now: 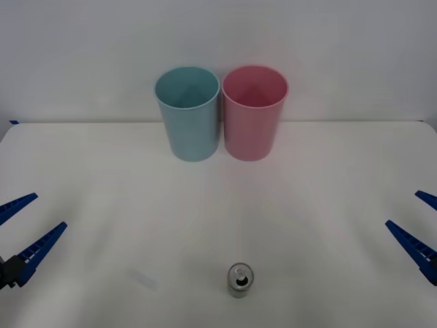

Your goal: Grasp the object on the table and drop it into the matching bin: aluminum can to the light blue bin, PET bottle to the pink bin.

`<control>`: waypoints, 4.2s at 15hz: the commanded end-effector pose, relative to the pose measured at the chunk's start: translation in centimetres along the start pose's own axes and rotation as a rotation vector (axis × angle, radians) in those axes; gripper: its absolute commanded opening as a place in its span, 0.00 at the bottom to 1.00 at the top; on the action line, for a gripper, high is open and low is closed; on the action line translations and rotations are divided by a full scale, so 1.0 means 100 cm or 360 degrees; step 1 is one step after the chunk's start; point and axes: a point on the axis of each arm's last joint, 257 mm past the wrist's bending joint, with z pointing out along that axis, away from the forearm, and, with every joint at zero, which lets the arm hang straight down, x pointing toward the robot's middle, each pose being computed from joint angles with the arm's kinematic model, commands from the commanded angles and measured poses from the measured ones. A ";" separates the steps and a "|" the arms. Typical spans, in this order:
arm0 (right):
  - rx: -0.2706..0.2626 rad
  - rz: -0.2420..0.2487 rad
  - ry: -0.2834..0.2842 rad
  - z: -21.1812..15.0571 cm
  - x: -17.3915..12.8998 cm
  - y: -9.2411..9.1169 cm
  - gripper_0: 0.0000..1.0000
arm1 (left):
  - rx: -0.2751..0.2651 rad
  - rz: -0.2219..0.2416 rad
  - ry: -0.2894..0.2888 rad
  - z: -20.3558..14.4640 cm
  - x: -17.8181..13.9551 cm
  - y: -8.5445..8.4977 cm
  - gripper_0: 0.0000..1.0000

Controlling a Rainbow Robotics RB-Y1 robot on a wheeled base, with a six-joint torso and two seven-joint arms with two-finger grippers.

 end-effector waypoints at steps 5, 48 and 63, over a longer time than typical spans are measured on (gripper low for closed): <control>0.0001 -0.0032 -0.0029 -0.003 -0.013 -0.005 1.00 | 0.0000 0.0000 0.0000 0.000 0.000 0.000 1.00; -0.0860 -0.0129 0.0339 0.043 0.160 0.171 1.00 | 0.0000 0.0000 0.0000 0.000 0.000 0.000 1.00; -0.0843 -0.0131 0.0317 0.109 0.185 0.222 1.00 | 0.0000 0.0000 0.0000 0.000 0.000 0.000 1.00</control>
